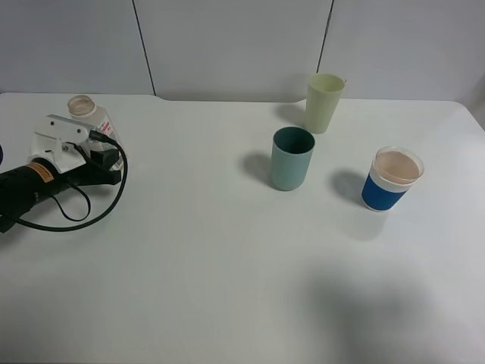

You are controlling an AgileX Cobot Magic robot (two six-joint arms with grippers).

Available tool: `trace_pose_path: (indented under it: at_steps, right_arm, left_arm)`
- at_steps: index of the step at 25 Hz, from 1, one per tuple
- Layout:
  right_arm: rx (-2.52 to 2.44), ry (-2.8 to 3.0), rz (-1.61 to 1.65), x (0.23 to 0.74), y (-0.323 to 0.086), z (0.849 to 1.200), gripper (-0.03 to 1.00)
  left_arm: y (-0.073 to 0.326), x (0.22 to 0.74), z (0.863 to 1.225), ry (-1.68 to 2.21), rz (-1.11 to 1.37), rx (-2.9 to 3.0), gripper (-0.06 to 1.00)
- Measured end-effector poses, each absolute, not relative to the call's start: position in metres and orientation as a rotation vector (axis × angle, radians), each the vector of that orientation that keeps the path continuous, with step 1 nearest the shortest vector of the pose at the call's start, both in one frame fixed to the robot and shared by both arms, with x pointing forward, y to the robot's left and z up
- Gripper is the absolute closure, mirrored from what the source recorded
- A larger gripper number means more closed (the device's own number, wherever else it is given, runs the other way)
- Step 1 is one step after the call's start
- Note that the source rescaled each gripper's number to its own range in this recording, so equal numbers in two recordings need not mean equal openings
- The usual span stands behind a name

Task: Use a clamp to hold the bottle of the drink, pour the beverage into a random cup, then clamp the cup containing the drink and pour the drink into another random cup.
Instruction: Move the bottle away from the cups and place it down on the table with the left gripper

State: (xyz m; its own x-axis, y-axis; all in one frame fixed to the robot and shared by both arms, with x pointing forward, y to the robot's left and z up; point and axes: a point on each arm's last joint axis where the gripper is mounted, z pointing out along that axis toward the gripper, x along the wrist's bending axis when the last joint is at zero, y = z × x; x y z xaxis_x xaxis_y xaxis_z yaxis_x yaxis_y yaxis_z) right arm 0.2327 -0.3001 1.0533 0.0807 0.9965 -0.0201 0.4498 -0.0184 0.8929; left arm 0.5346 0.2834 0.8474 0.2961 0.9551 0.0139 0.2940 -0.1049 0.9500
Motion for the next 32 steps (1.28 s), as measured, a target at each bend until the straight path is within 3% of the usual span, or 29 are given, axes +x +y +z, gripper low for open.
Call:
trace_pose_path:
  at_steps: [24,32]
  right_arm:
    - [1.581,1.476,0.887,0.233,-0.3,1.053,0.03]
    - [1.581,1.476,0.887,0.233,-0.3,1.053,0.03]
  left_arm:
    - [0.283,0.533,0.847,1.119,0.906,1.658,0.94]
    - [0.284,0.517,0.842,1.163,0.88,1.667,0.6]
